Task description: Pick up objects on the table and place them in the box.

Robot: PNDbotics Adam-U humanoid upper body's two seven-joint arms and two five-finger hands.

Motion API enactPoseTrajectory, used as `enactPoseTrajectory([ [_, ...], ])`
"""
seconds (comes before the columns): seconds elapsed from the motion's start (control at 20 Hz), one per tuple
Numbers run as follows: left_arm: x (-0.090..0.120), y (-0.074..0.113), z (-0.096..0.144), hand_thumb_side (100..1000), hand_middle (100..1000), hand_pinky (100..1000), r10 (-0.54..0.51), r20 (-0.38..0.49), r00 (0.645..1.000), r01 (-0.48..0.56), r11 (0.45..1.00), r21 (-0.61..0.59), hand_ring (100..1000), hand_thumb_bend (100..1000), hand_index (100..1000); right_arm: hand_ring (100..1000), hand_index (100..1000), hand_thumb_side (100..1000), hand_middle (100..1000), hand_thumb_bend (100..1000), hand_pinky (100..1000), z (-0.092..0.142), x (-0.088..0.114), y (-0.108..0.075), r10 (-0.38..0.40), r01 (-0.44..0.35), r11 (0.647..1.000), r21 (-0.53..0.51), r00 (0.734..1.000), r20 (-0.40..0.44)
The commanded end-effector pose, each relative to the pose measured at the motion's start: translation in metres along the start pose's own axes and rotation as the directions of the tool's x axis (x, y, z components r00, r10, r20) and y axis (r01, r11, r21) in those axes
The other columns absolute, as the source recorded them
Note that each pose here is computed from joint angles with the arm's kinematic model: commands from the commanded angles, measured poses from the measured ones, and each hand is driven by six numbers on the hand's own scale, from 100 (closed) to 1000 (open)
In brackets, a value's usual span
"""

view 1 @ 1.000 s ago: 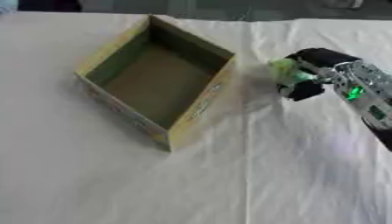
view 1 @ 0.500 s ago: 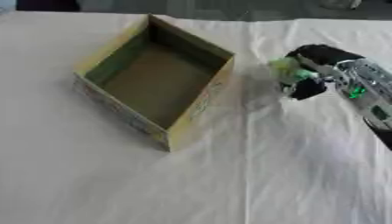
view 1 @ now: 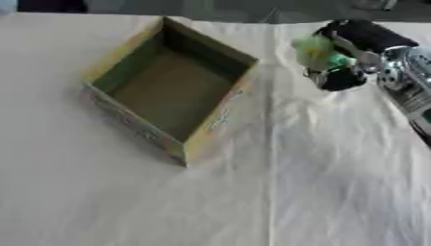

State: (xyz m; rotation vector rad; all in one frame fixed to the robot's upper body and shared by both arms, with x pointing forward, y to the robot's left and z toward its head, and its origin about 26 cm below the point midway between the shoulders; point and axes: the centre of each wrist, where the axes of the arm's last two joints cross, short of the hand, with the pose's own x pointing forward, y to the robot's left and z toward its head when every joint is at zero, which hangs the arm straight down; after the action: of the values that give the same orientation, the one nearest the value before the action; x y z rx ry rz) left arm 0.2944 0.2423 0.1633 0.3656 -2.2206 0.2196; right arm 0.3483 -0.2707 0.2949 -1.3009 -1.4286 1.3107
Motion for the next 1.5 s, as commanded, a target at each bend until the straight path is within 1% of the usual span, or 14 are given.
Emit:
enactPoseTrajectory([
  [0.05,0.005,0.002,-0.003,711,676,305,-0.003,0.023,1.000,0.003,1.000,-0.004,571,100,782,821,807,313,727,100,824,0.010,0.010,-0.032,0.032,-0.028,0.994,-0.103,0.999,0.036],
  [0.2,0.005,0.002,-0.002,711,675,305,-0.003,0.022,1.000,0.003,1.000,-0.007,571,100,782,822,802,314,723,100,824,0.009,0.024,-0.046,0.031,-0.020,0.990,-0.141,0.997,0.076],
  [0.35,0.005,0.002,-0.002,710,675,305,-0.004,0.022,1.000,0.004,1.000,-0.008,571,100,782,820,789,315,713,100,824,0.003,0.036,-0.057,0.028,-0.010,0.984,-0.177,0.995,0.100],
  [0.55,0.005,0.002,-0.002,710,675,305,-0.002,0.022,1.000,0.003,1.000,-0.010,571,100,782,823,791,315,713,100,826,-0.001,0.042,-0.059,0.034,-0.013,0.982,-0.189,0.993,0.112],
  [0.7,0.006,-0.001,-0.002,710,676,306,0.006,0.024,1.000,-0.006,1.000,-0.024,572,100,782,823,789,320,714,100,826,-0.009,0.058,-0.066,0.017,0.015,0.979,-0.202,0.987,0.157],
  [1.0,0.007,-0.003,-0.003,710,676,306,0.016,0.029,0.999,-0.015,0.999,-0.032,572,100,781,820,787,323,704,100,824,-0.036,0.094,-0.073,-0.005,0.049,0.979,-0.200,0.977,0.214],
  [1.1,0.007,-0.003,-0.003,710,676,306,0.020,0.031,0.999,-0.019,0.999,-0.035,572,100,782,820,785,327,704,100,824,-0.045,0.104,-0.073,-0.020,0.067,0.977,-0.202,0.975,0.223],
  [1.25,0.008,-0.005,-0.004,710,676,306,0.024,0.033,0.999,-0.023,0.999,-0.038,573,100,781,818,781,327,700,100,823,-0.058,0.120,-0.066,-0.034,0.082,0.975,-0.208,0.974,0.223],
  [1.5,0.009,-0.006,-0.005,711,676,306,0.032,0.037,0.999,-0.031,0.999,-0.045,573,100,781,817,780,326,698,100,821,-0.080,0.150,-0.047,-0.055,0.097,0.975,-0.199,0.977,0.206],
])
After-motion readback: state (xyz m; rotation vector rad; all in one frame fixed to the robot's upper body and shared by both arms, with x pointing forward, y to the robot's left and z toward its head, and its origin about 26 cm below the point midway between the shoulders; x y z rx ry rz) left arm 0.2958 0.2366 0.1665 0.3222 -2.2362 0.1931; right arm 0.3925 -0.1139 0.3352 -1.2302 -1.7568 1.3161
